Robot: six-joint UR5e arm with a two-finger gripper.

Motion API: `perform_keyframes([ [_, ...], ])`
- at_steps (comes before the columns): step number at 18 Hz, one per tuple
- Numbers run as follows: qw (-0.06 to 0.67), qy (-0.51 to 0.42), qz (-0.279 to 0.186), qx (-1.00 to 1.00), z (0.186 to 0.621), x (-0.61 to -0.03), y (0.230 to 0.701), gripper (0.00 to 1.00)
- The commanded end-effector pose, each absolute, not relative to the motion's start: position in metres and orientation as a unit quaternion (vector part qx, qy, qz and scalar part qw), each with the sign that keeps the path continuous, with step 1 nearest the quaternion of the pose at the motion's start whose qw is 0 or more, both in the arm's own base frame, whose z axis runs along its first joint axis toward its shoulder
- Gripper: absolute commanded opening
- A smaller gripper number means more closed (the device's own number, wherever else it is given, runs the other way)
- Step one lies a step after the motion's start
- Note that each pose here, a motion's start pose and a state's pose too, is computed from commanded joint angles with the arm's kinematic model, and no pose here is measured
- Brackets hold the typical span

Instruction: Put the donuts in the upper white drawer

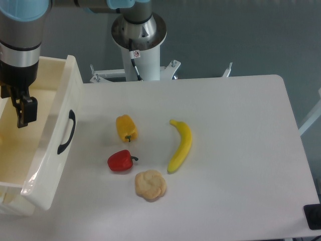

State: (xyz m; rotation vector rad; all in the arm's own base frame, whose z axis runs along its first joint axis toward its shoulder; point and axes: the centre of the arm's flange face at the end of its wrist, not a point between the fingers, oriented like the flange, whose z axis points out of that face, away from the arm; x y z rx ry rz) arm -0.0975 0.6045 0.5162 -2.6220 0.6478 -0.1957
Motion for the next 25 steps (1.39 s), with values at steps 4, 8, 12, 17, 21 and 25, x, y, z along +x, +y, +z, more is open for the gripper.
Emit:
perform_keyframes([
  [4,0.228,0.202,-0.012,-0.952,0.522,-0.158,0.595,1.00],
  [8,0.234,0.183,0.041,-0.954,0.529,-0.235,0.571,1.00],
  [12,0.199,0.161,0.072,-0.964,0.513,-0.304,0.536,1.00],
  [17,0.132,0.170,0.097,-0.972,0.478,-0.379,0.492,1.00],
  [21,0.106,0.182,0.080,-0.974,0.441,-0.438,0.463,1.00],
  [25,0.054,0.223,0.075,-0.970,0.404,-0.479,0.446,1.00],
])
